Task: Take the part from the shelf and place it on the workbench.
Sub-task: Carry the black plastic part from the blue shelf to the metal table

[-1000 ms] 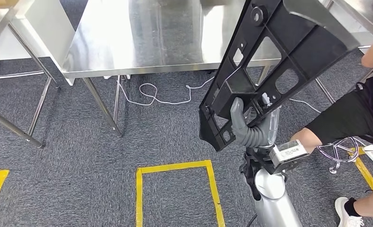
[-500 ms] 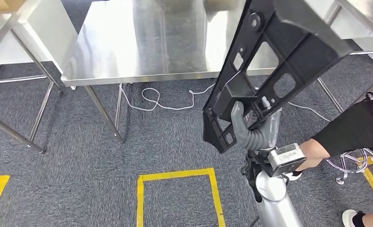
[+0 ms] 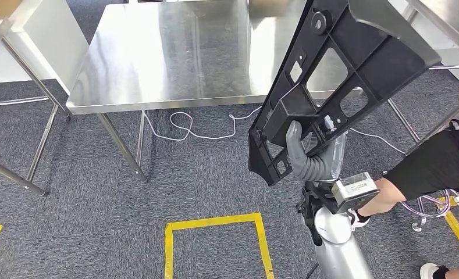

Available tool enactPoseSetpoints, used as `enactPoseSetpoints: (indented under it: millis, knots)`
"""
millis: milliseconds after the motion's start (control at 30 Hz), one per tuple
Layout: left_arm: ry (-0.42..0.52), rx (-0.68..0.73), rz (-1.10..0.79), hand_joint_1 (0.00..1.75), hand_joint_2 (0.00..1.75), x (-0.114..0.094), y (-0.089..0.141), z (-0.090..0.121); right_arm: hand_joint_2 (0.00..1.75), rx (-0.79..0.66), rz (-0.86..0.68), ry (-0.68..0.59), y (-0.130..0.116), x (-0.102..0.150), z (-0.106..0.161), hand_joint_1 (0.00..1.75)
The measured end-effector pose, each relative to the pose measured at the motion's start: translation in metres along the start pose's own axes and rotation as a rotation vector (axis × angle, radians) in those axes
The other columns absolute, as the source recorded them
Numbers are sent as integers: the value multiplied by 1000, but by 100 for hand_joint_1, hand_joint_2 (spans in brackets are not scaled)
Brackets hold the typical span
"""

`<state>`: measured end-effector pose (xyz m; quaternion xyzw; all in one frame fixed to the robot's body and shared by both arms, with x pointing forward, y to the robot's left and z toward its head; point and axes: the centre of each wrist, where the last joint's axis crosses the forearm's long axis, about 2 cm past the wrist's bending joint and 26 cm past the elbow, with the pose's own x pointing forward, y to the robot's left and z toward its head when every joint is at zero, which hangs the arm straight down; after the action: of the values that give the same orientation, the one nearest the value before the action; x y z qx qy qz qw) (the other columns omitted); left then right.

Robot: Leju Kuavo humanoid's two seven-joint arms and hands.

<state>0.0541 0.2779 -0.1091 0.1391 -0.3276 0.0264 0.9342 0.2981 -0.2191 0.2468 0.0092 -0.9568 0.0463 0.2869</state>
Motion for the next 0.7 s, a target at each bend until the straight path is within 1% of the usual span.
enactPoseSetpoints:
  millis: [300, 433, 700]
  knots:
    - [6, 4, 4, 0, 175, 0, -1, 0, 175, 7, -6, 9, 1, -5, -5, 175]
    - [13, 10, 10, 0, 175, 1, -1, 0, 175, 10, -15, 3, 2, -7, -14, 175]
    - [19, 21, 27, 0, 175, 2, -1, -1, 175, 26, -23, -3, 6, -10, -24, 175]
